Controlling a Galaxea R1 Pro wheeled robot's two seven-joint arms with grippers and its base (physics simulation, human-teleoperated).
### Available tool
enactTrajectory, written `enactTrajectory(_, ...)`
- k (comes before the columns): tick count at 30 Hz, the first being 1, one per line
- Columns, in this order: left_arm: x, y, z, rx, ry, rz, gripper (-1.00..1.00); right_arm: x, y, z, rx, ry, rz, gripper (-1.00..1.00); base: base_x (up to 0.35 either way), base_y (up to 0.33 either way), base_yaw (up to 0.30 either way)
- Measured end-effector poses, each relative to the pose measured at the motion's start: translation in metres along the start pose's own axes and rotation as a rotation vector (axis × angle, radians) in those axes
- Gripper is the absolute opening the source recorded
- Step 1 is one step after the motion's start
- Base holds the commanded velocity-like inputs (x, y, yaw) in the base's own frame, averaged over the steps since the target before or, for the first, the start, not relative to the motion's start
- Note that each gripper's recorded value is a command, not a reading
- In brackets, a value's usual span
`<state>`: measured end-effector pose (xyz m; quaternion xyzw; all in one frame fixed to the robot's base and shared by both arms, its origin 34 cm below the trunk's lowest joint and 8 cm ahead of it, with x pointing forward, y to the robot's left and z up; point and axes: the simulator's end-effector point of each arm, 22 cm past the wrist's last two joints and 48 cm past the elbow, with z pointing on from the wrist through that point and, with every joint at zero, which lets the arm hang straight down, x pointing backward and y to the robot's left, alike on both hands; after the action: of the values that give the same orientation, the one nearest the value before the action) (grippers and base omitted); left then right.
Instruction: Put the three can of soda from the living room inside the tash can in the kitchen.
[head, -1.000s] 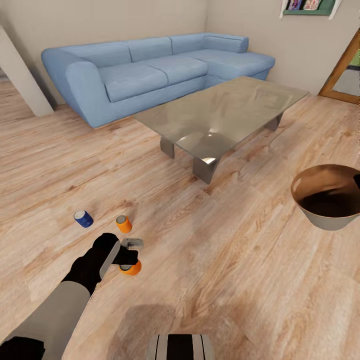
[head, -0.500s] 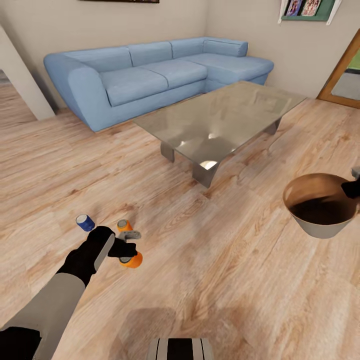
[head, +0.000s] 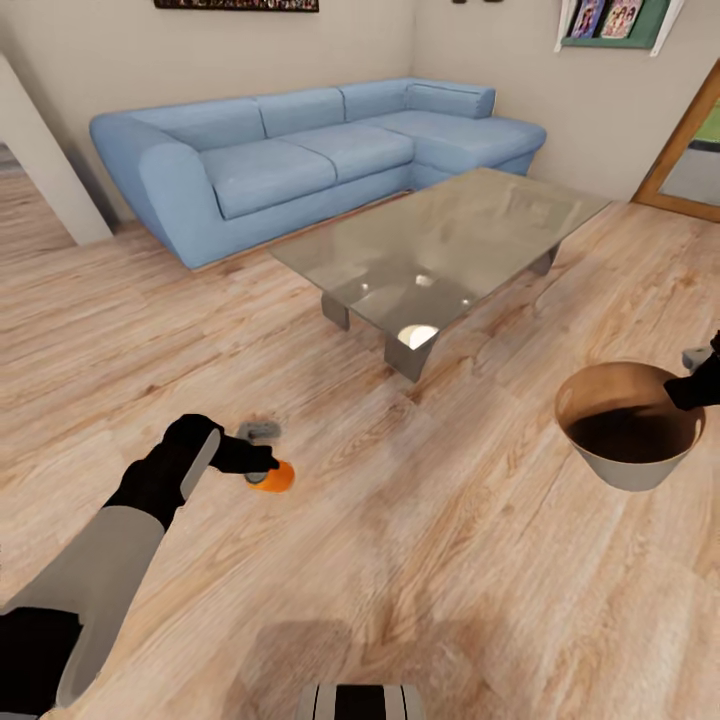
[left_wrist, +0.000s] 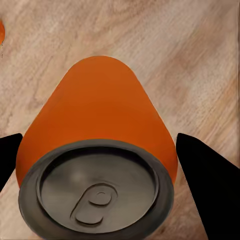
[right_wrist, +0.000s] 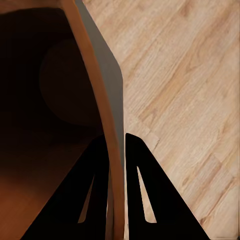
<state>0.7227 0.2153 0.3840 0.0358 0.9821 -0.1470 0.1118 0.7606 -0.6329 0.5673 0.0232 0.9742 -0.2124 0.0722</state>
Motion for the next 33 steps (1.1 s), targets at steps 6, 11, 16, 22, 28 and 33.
enactTrajectory(6,-0.047,-0.011,-0.035,0.093,-0.035,-0.003,-1.0,-0.005,0.019,-0.005,-0.025,0.008,-0.027,-1.0,0.0,0.0,0.0)
enactTrajectory(11,-0.083,-0.021,-0.066,0.196,-0.038,-0.033,-1.0,-0.008,0.05,-0.006,-0.055,0.019,-0.068,-1.0,0.0,0.0,0.0)
enactTrajectory(16,-0.12,-0.046,-0.1,0.286,-0.062,-0.015,-1.0,-0.017,0.085,-0.014,-0.092,0.017,-0.112,-1.0,0.0,0.0,0.0)
enactTrajectory(22,-0.141,-0.077,-0.135,0.405,-0.06,0.019,-1.0,-0.022,0.096,-0.024,-0.105,0.018,-0.129,-1.0,0.0,0.0,0.0)
enactTrajectory(28,-0.153,-0.096,-0.159,0.498,-0.056,0.055,-1.0,-0.022,0.132,-0.022,-0.136,0.027,-0.172,-1.0,0.0,0.0,0.0)
enactTrajectory(33,-0.153,-0.124,-0.177,0.568,-0.02,0.138,-1.0,-0.024,0.211,-0.03,-0.262,0.03,-0.199,-1.0,0.0,0.0,0.0)
